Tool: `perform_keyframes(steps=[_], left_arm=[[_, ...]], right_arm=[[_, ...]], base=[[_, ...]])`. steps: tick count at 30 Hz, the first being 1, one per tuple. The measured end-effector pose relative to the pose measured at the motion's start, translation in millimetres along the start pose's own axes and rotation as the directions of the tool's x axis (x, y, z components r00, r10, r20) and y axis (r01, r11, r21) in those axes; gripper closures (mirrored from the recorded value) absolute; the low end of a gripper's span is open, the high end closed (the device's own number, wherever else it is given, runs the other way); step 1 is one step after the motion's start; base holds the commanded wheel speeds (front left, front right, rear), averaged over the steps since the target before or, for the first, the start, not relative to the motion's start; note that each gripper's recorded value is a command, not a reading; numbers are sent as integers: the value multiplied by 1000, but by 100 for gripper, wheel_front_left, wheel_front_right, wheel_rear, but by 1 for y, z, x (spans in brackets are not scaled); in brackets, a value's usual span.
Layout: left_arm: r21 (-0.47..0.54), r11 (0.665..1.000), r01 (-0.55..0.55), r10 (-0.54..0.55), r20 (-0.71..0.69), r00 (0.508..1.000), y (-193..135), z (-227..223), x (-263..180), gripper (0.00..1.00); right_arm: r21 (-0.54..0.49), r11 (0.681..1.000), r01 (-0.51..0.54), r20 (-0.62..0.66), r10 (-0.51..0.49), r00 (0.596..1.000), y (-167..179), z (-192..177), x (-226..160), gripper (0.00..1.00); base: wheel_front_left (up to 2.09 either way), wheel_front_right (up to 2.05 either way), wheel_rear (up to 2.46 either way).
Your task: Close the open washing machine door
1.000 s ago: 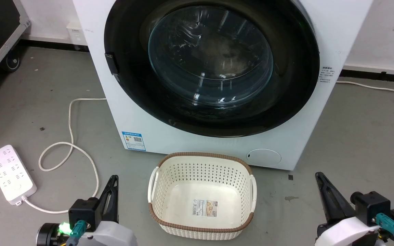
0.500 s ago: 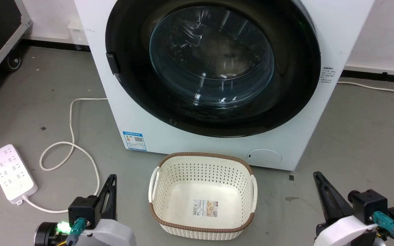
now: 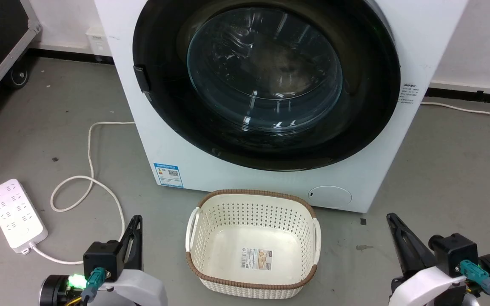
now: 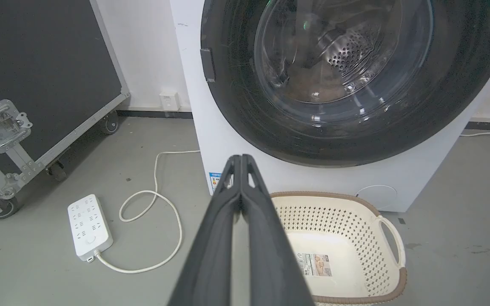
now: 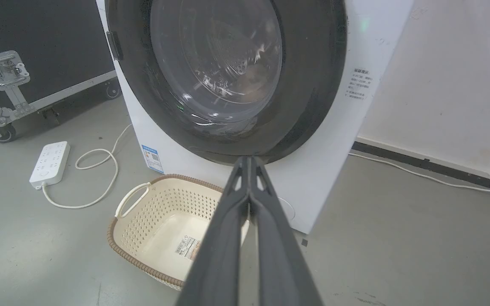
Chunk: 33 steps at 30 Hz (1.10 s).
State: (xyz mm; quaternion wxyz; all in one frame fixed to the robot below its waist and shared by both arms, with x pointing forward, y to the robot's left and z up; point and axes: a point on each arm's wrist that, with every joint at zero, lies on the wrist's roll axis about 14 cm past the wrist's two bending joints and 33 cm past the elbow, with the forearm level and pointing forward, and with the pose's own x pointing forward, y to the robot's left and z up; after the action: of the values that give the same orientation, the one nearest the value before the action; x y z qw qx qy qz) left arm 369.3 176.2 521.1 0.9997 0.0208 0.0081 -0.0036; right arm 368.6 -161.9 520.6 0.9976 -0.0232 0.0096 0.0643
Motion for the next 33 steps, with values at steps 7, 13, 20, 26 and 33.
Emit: perform_keyframes(steps=[7, 13, 20, 26, 33], left_arm=[[6, 1000, -3, 3, -3, 1000, 1, 0, 0, 100], [6, 1000, -4, 4, -3, 1000, 1, 0, 0, 100], [6, 1000, -4, 4, -2, 1000, 1, 1, 0, 100], [6, 1000, -5, 5, -2, 1000, 2, 1, 0, 100], [6, 1000, -5, 5, -2, 1000, 2, 1, 0, 100]], right_arm=[[0, 1000, -2, 1, 2, 1000, 1, 1, 0, 100], [0, 1000, -2, 1, 2, 1000, 1, 1, 0, 100], [-1, 1000, -2, 1, 2, 1000, 1, 1, 0, 100], [-1, 1000, -2, 1, 2, 1000, 1, 1, 0, 100], [-1, 1000, -2, 1, 2, 1000, 1, 1, 0, 100]], base=[[0, 0, 0], [0, 0, 0], [0, 0, 0], [0, 0, 0], [0, 0, 0]])
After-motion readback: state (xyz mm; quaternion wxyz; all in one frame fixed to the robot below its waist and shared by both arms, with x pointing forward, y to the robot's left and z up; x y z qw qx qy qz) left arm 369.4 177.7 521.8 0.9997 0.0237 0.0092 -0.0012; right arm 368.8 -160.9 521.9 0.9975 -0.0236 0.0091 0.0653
